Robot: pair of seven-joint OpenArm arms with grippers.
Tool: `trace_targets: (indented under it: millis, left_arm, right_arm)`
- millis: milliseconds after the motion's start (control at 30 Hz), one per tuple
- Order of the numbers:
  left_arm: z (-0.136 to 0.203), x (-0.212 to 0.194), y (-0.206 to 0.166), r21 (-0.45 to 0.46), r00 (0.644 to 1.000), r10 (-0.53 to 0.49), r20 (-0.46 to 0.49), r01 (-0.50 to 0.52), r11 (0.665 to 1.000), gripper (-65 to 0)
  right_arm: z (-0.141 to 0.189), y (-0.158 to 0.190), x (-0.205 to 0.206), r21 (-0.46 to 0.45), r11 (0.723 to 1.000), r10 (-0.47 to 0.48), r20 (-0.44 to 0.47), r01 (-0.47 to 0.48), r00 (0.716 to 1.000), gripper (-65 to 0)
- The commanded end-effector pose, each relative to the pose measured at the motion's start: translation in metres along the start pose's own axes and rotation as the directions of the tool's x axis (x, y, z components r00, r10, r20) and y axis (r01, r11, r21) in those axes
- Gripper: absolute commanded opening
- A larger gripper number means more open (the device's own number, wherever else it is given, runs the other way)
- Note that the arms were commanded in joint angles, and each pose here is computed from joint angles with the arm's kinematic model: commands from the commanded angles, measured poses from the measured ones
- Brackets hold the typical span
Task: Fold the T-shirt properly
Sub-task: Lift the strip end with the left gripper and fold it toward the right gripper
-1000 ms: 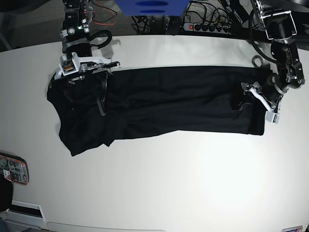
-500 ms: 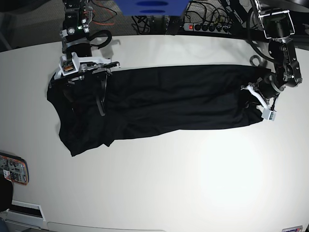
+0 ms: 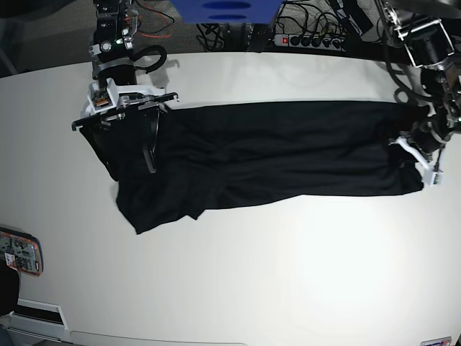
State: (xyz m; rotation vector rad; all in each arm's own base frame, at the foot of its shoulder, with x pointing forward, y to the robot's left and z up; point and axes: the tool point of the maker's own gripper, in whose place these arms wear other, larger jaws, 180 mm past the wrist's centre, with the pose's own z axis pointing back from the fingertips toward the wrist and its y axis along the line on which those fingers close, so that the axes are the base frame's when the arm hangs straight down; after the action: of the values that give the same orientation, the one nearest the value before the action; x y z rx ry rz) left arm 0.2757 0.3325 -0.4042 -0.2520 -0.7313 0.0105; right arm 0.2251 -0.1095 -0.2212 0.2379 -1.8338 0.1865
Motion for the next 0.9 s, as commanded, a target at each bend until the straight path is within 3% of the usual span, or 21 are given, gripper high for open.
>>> trace_targets:
  millis: [0, 200, 467, 600, 867]
  left_arm:
    - [0.008, 0.024, 0.008, 0.016, 0.998, -0.03, 0.048, 0.029, 0.999, -65.0]
    - [0.017, 0.055, 0.032, 0.057, 0.996, -0.038, 0.081, 0.033, 0.998, -65.0]
    - [0.016, 0.077, 0.036, 0.082, 0.991, -0.004, 0.131, -0.007, 0.997, -65.0]
    - [0.009, 0.094, -0.006, 0.046, 0.978, -0.032, 0.205, 0.023, 0.999, -65.0]
    - [0.015, 0.102, -0.074, 0.011, 0.975, -0.082, 0.209, 0.082, 0.997, -65.0]
  right_arm:
    - [-0.001, -0.001, 0.014, -0.001, 1.0, -0.003, 0.053, 0.003, 0.999, -27.7]
    - [-0.001, -0.001, 0.013, -0.001, 1.0, -0.003, 0.052, 0.003, 0.999, -27.7]
    - [-0.001, -0.001, 0.013, -0.001, 1.0, -0.003, 0.052, 0.003, 0.999, -27.7]
    - [-0.001, -0.001, 0.013, -0.001, 1.0, -0.003, 0.052, 0.003, 0.999, -27.7]
    - [-0.002, -0.001, 0.005, -0.002, 1.0, -0.003, 0.009, 0.003, 1.0, -27.7]
